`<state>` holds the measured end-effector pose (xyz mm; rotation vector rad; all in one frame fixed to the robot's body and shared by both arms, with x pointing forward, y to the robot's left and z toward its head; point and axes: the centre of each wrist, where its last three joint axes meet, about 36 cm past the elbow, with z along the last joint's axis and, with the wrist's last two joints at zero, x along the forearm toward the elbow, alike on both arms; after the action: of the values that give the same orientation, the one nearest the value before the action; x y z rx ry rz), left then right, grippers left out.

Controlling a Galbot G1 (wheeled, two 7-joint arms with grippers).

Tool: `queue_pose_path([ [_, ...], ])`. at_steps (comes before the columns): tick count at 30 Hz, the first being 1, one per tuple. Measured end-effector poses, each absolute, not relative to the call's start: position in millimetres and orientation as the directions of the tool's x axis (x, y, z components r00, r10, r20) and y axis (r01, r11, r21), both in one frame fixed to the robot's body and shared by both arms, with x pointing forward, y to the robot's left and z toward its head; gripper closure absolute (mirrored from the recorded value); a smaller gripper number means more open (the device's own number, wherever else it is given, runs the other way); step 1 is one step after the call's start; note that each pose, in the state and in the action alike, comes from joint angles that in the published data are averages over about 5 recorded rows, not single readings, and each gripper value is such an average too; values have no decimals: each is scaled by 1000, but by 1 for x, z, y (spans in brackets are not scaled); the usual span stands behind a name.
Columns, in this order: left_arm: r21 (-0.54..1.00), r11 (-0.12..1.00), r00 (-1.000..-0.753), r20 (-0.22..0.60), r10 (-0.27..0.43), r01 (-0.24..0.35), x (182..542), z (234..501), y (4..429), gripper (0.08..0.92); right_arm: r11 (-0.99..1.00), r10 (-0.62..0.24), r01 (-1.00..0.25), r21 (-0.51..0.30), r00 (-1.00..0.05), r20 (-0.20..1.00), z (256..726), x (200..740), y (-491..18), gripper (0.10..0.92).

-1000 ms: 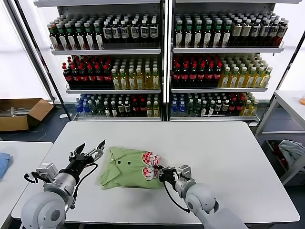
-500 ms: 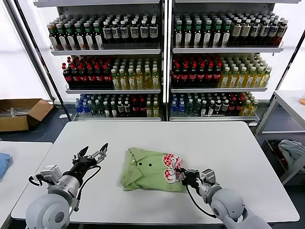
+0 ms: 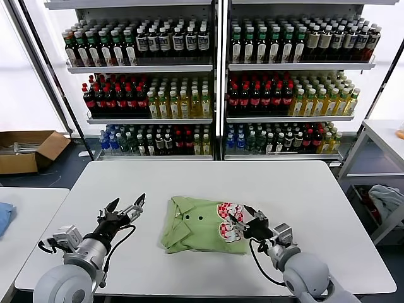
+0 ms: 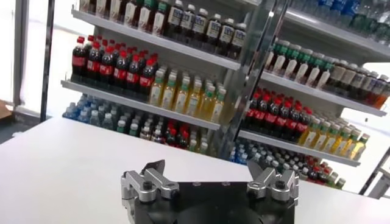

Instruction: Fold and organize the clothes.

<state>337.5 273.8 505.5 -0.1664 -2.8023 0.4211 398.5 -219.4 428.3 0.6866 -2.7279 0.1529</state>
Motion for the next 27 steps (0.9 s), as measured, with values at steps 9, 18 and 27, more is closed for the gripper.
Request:
queue_pose_path([
  [9,-304,950,-945,287,156,65,329,504,276,177,888,-429,-461,1,-827,364,389,416,-196,204],
  [18,-305,950,-942,295,159,65,329,501,278,177,896,-420,-443,32,-820,389,375,428,-193,200],
  [27,-304,950,-941,297,164,70,331,500,278,177,886,-456,-460,63,-836,305,392,433,-182,200],
])
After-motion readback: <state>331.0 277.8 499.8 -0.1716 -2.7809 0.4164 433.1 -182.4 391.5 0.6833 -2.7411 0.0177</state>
